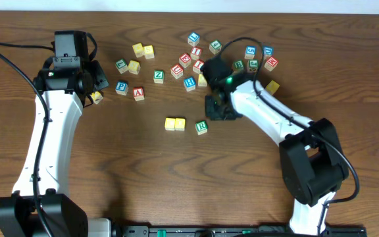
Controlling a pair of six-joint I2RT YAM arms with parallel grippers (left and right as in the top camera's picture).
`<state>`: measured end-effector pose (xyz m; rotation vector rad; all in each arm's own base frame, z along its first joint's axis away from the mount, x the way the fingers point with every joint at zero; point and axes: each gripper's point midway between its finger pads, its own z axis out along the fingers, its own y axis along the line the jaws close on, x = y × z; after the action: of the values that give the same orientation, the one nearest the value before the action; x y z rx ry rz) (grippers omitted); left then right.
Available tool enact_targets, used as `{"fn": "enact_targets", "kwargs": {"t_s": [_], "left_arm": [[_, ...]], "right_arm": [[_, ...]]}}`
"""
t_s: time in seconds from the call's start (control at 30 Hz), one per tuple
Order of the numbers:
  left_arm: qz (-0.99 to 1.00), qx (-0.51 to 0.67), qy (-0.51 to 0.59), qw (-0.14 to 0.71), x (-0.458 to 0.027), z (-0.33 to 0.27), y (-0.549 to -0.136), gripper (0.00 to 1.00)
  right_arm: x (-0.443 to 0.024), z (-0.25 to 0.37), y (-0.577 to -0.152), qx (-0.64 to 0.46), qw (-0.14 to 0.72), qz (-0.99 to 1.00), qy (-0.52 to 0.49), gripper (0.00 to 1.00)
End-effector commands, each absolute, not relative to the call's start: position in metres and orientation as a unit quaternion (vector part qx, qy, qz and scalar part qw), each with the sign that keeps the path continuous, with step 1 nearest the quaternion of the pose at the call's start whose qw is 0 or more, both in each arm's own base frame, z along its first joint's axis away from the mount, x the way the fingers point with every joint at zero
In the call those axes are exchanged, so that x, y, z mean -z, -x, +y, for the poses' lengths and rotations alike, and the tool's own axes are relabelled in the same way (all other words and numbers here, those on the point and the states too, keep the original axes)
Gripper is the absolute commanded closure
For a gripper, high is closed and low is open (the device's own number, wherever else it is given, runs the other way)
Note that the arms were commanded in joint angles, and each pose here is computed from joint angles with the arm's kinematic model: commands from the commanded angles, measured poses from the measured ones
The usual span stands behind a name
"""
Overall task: Spell out CORL
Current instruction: 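Lower the right gripper and grasp the blue L block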
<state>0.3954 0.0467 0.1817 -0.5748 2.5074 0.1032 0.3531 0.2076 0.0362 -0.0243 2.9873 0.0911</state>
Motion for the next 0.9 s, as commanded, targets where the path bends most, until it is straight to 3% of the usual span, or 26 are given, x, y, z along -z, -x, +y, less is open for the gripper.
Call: {"fn": "enact_targets", "kwargs": {"t_s": [0.0, 0.3, 0.7, 0.83, 0.87], "left_arm": [[0.934, -0.038, 0.219, 0.28, -0.182, 0.048, -0.397, 0.57], [0.932, -0.036, 0.225, 0.281, -0.182, 0.048, -0.398, 0.57], [0.931, -0.036, 0.225, 0.284, -0.183, 0.048, -0.399, 0.57], [0.931, -0.036, 0.225, 0.284, -0.183, 0.048, -0.399, 0.57], [0.931, -0.036, 0.225, 0.284, -0.183, 0.048, -0.399, 0.57]], "right_arm": [[-0.024, 0.213, -0.344, -0.033, 0.067, 0.997, 0.006, 0.69], [-0.019, 0.215, -0.345, -0.04, 0.063, 0.997, 0.006, 0.69], [-0.052, 0.211, -0.376, -0.052, 0.099, 0.994, 0.012, 0.75], [-0.049, 0.205, -0.385, -0.044, 0.111, 0.993, 0.004, 0.99], [-0.046, 0.206, -0.386, -0.045, 0.112, 0.993, 0.004, 0.99]]}}
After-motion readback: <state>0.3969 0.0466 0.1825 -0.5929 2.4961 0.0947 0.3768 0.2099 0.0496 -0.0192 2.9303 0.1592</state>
